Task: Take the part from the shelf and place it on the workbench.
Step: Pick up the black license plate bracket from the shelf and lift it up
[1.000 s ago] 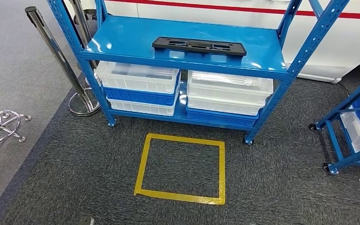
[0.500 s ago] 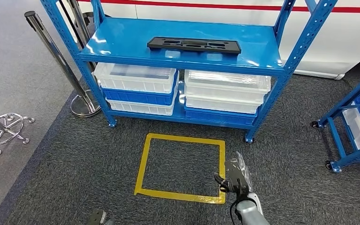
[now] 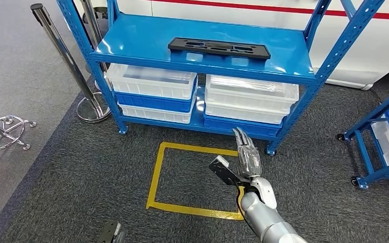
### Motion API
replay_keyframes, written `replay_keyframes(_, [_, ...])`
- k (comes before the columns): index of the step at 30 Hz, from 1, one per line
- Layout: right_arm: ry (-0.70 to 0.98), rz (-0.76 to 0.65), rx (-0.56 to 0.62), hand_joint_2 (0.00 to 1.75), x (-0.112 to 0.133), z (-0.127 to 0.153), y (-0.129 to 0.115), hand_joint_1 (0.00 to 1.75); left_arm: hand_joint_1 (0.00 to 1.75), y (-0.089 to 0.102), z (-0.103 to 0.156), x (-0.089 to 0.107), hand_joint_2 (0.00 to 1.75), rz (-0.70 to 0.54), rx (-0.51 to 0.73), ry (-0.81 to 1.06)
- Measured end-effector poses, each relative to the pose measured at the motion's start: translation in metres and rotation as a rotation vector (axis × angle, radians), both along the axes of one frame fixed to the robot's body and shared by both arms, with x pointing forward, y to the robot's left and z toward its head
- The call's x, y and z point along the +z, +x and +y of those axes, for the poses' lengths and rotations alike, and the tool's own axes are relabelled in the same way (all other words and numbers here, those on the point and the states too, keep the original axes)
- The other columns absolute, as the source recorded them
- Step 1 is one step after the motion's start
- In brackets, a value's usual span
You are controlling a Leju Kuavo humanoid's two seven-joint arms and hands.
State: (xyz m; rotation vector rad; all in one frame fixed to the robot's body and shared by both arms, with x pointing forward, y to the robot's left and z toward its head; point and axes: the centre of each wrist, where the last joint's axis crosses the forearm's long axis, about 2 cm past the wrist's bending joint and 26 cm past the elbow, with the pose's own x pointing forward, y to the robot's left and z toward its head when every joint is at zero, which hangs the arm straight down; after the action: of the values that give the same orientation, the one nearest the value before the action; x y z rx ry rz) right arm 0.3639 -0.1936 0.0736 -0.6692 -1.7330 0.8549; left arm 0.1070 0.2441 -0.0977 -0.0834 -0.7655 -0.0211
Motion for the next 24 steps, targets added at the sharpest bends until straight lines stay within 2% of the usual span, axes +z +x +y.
replay_keyframes(7, [-0.153, -0.192, 0.04, 1.75, 0.034, 0.018, 0.019, 0.0, 0.0, 0.005, -0.012, 0.002, 0.0, 0.0, -0.045, -0.027])
replay_keyframes(15, [-0.242, -0.28, 0.015, 1.75, 0.057, 0.025, 0.027, 0.0, 0.0, 0.007, -0.014, 0.003, 0.0, -0.005, -0.098, -0.029])
replay_keyframes(24, [-0.25, -0.348, -0.013, 1.75, 0.074, 0.022, 0.033, 0.0, 0.0, 0.011, -0.019, 0.005, 0.0, -0.006, -0.119, -0.034])
